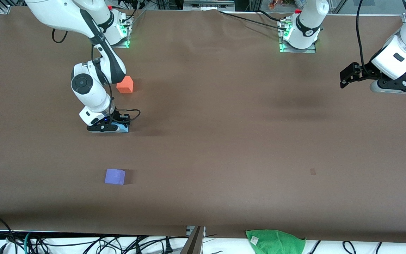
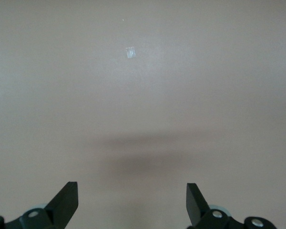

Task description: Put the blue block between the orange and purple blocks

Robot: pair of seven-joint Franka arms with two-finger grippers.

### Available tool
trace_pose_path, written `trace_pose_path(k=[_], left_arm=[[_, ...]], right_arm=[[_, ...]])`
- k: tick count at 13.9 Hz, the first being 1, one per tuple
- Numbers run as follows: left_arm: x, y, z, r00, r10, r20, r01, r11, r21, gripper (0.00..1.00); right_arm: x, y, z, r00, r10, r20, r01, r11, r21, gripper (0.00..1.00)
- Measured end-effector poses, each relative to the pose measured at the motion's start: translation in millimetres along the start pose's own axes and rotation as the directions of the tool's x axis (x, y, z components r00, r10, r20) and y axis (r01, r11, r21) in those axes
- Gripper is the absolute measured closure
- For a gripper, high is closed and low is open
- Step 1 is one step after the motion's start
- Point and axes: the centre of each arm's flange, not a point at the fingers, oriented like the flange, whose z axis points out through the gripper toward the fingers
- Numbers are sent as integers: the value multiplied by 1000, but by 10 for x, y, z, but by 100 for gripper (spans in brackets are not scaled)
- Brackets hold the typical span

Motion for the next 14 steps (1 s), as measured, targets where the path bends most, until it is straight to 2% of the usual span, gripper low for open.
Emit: trace_pose_path(k=[5, 8, 9, 12, 14], left_arm=[[0, 0, 0, 1000, 0, 0, 0, 1000, 0, 0], [0, 0, 0, 1000, 0, 0, 0, 1000, 0, 0], [0, 0, 0, 1000, 0, 0, 0, 1000, 0, 0], [0, 0, 0, 1000, 0, 0, 0, 1000, 0, 0], [0, 0, -1, 1000, 0, 0, 0, 1000, 0, 0]], right_arm=[[1, -21, 34, 1000, 7, -11, -7, 1000, 11, 36], [12, -43, 12, 1000, 5, -14, -5, 1000, 14, 7], [26, -51, -25, 1000, 5, -15, -5, 1000, 14, 1], [120, -142, -323, 1000, -7, -9, 7, 1000, 10, 0], [180, -277, -735, 999, -27, -30, 27, 999, 17, 0]])
